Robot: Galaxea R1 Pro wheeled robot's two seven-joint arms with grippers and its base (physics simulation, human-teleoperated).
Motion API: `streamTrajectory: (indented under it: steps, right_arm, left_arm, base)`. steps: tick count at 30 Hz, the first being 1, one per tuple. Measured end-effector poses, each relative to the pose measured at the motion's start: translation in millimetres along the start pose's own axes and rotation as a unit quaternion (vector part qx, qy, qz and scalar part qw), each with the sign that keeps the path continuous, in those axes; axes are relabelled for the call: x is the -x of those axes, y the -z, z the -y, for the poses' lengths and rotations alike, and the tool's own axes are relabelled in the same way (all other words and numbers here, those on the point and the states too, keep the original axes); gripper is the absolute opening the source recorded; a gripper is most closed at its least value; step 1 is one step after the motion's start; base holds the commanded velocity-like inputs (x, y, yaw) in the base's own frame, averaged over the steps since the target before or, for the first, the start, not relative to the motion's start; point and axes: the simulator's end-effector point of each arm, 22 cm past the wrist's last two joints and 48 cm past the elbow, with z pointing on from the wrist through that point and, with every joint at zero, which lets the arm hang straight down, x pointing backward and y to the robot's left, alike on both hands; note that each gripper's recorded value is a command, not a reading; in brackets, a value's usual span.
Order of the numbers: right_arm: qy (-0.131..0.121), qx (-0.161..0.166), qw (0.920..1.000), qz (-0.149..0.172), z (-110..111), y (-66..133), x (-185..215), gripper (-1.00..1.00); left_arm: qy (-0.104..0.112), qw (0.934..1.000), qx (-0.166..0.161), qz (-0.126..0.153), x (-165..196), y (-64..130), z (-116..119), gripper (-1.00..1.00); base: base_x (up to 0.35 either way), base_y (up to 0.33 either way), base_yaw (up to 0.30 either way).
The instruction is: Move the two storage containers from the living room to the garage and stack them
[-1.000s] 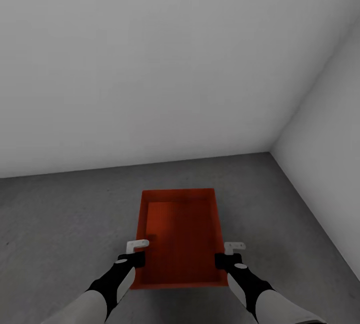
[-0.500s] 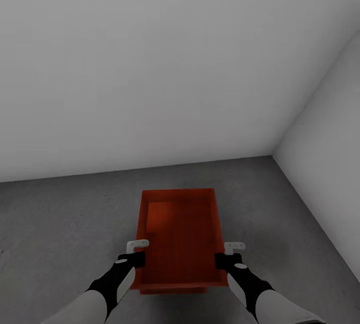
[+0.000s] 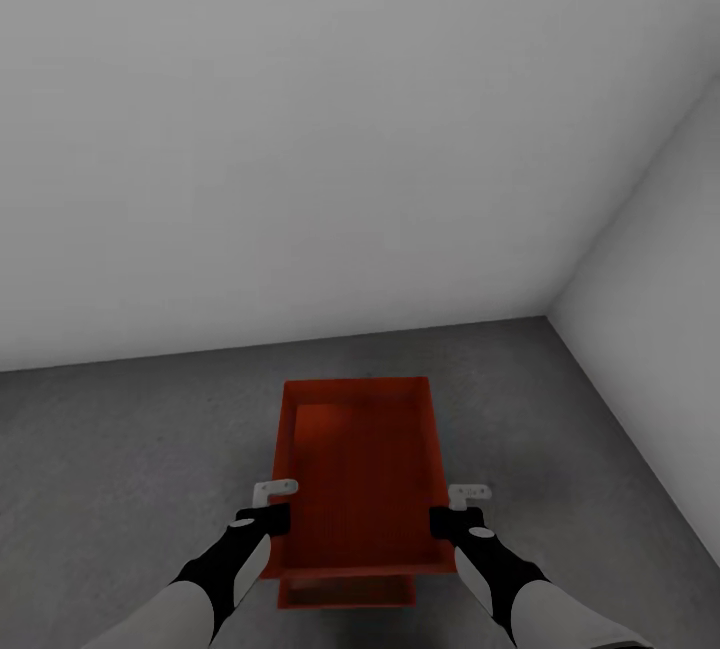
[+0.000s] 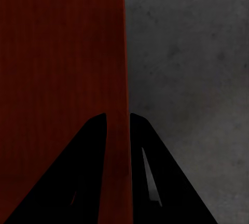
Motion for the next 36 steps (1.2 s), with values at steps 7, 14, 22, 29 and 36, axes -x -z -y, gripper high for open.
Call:
streamTrajectory:
  steps: [7, 14, 22, 29, 36]
  right_arm:
    - [0.001, 0.000, 1.0000, -0.002, 0.0, 0.0, -1.3, -1.00]
    - [0.001, 0.000, 1.0000, -0.002, 0.1, 0.0, -1.3, -1.00]
    - [0.001, 0.000, 1.0000, -0.001, 0.1, 0.0, -1.1, -1.00]
    - [0.001, 0.000, 1.0000, -0.002, 0.1, 0.0, -1.4, -1.00]
    - [0.001, 0.001, 1.0000, -0.002, 2.6, -0.1, -1.5, -1.00]
  left_arm:
    - [0.000, 1.0000, 0.000, -0.001, -1.5, -0.1, -0.2, -1.00]
    - [0.000, 1.0000, 0.000, -0.001, -1.4, -0.1, -0.1, -1.00]
    - [0.000, 1.0000, 0.000, -0.001, -1.3, -0.1, -0.1, -1.00]
    - [0.000, 1.0000, 0.000, -0.002, -1.5, -0.1, -0.1, -1.00]
    - [0.001, 1.0000, 0.001, -0.002, -2.5, 0.4, 2.3, -1.00]
  base:
    - [0.002, 0.000, 0.000]
    - [0.000, 0.000, 0.000]
    - [0.000, 0.000, 0.000]
    - [0.000, 0.001, 0.000]
    - [0.084, 0.165, 0.000]
